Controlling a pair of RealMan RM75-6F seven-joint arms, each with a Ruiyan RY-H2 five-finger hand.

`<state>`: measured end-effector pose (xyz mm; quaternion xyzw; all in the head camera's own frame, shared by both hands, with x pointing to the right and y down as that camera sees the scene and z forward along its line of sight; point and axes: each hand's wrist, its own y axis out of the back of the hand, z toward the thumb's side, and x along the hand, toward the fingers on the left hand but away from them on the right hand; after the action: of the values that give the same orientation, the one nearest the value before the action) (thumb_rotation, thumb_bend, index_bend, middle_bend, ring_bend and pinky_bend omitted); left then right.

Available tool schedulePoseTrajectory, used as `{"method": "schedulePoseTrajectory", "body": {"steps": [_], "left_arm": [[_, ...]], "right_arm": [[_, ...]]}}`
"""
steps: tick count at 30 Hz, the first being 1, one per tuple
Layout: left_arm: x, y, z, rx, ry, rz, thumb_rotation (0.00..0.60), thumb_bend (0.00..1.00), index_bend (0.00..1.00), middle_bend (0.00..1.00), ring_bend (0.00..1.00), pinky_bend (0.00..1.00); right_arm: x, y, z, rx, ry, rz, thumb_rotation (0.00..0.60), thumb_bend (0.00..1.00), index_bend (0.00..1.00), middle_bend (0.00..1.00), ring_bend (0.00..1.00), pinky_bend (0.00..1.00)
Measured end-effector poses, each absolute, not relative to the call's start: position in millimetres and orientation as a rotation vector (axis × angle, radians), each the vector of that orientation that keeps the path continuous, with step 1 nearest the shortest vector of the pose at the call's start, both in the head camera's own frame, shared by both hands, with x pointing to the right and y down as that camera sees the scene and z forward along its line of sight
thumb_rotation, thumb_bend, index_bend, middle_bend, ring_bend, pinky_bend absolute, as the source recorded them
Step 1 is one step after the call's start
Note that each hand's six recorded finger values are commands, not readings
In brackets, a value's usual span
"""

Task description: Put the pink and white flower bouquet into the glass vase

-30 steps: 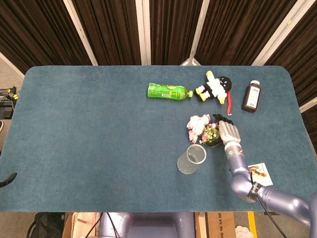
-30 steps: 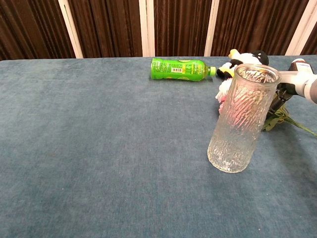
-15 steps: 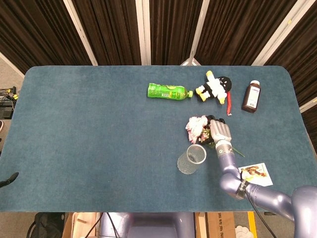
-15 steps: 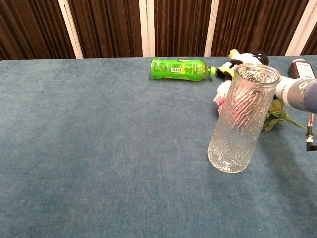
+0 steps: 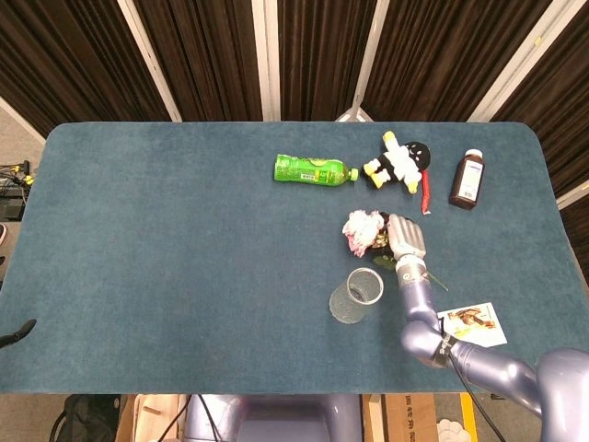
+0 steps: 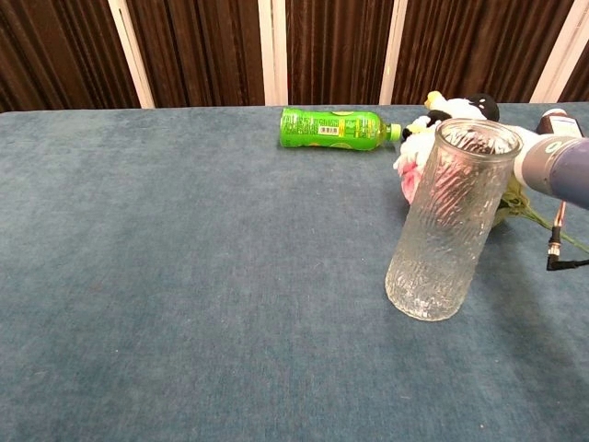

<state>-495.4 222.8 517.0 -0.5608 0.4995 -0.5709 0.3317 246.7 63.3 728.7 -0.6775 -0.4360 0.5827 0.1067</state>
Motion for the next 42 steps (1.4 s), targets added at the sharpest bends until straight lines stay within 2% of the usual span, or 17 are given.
{"method": "schedulePoseTrajectory", "body": {"steps": [9,18,28,33,42], "left_arm": [[-496.9,222.7,512.6,-1.443,1.341,-1.454,0.600,0.17,0.14,0.00,0.00,0.00],[-495.2,218.5,511.8,-1.450,1.351,-1.389,0.600,0.17,0.14,0.00,0.00,0.00],[-496.8,217.2,511.8,-1.453,1.368,-1.364,0.600,0.17,0.14,0.00,0.00,0.00],[-495.9,216.9,512.6,-1.462,1.371,-1.357,0.600,0.17,0.14,0.00,0.00,0.00],[-497.1,216.8,510.2,-1.472,1.388,-1.344,0.600,0.17,0.14,0.00,0.00,0.00]], "right_arm": [[241.0,42.1,697.6,-2.110,-1.392,1.604,0.600,0.46,0.45,0.42,0.51,0.20],[232.0,-4.4,627.7,-2.276,-1.691,1.266,0.600,0.46,0.46,0.42,0.51,0.20],[221.2,-36.4,524.2,-2.456,-2.009,0.807,0.600,0.46,0.48,0.42,0.51,0.20],[219.5,-38.1,496.6,-2.432,-2.084,0.716,0.600,0.46,0.48,0.42,0.51,0.20],[203.3,-14.2,454.2,-2.532,-2.086,0.619,0.600,0.47,0.48,0.42,0.51,0.20]]}}
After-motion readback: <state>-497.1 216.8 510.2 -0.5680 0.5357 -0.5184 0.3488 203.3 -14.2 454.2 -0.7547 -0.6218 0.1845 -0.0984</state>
